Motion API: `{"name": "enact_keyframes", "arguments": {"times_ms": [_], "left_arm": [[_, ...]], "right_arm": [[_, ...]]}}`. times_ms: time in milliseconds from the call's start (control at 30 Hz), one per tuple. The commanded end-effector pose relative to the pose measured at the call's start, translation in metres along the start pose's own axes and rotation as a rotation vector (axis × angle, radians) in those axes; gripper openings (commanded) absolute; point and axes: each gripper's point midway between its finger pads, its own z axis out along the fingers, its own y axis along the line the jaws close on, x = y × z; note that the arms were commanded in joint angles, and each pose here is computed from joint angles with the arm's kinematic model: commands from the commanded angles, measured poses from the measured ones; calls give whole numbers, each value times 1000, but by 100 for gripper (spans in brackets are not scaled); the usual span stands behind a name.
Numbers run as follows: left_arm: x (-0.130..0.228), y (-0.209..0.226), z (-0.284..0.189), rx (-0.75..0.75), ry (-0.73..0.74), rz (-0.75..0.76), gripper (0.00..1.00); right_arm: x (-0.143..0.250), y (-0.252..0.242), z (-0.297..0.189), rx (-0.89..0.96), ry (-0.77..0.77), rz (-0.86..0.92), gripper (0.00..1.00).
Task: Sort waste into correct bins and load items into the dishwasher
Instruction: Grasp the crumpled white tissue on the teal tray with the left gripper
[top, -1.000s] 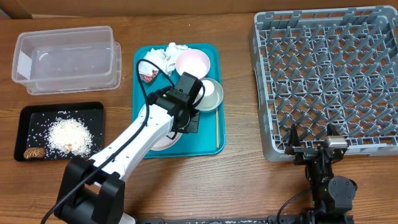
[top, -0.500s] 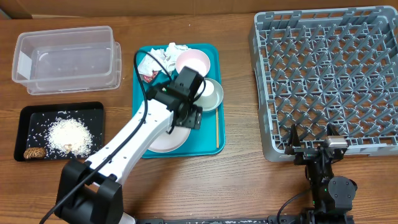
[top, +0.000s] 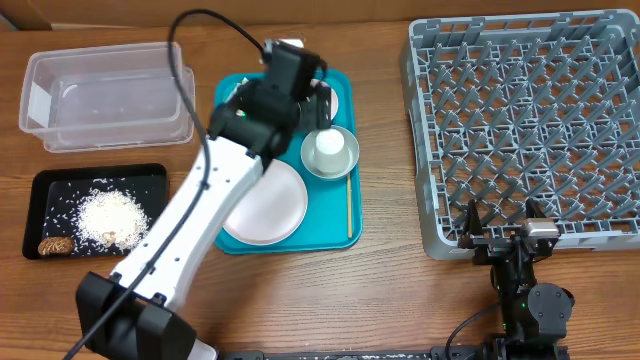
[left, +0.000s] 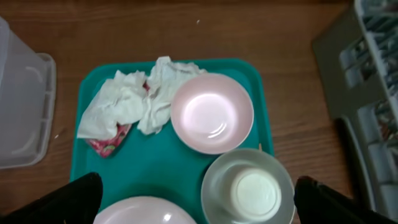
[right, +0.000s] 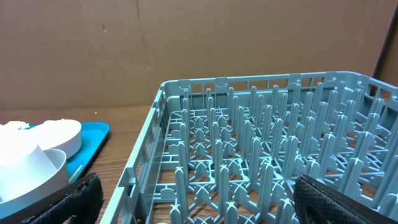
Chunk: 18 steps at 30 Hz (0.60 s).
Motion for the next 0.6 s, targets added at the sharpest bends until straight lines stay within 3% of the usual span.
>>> {"name": "enact_keyframes", "arguments": {"times_ms": [0,133,333,567], "left_arm": [[-21,0,7,210,27,-94,100],[-46,18,10,275,48,-158,100],[-54,34,41,217,120,18,100],[-46,61,115,19,114,25,100]], "right_arm": [[1,-2,0,10,-8,-1,100],[1,-2,0,10,-8,-1,100],[1,-2,0,10,-8,-1,100],[1,-2,0,10,-8,-1,100]]}}
